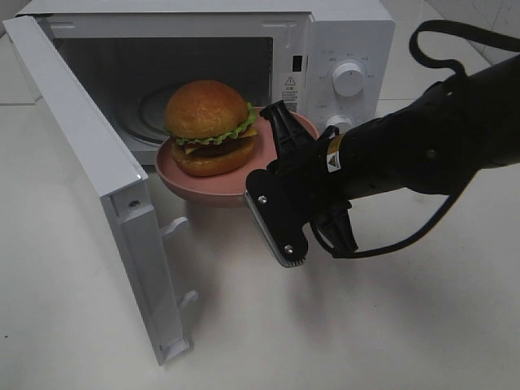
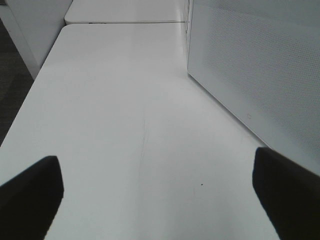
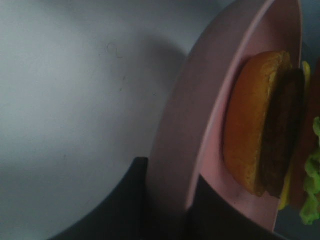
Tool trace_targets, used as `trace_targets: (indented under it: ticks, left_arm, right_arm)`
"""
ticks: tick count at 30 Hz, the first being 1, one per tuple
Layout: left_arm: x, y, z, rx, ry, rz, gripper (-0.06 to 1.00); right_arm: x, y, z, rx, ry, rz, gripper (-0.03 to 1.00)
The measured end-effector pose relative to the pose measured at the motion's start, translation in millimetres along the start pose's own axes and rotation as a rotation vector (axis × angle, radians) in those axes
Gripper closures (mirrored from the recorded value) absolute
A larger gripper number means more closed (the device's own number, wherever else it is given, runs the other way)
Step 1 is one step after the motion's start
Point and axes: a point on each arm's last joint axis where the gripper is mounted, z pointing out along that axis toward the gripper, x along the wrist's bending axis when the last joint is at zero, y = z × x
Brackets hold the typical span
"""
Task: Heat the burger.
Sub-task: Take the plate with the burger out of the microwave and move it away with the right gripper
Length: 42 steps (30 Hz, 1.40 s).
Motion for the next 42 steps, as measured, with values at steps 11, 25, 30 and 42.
trace_targets:
  ticks: [11,25,30,42]
  left_arm:
    - [0,0,0,0.0,0.0,0.0,-0.03]
    - [0,0,0,0.0,0.0,0.0,-0.03]
    - [0,0,0,0.0,0.0,0.0,-0.03]
    - [0,0,0,0.0,0.0,0.0,-0.03]
  right_arm:
    - [14,0,-40,0.0,-0.04,0.023,0.8]
    - [37,-1,-80,0.009,-0.027,0.038,0.8]
    - [40,-2,-95,0.015,-0.026,0.031,0.8]
    - [63,-3,-136,0.034,-0.026,0.023,0.8]
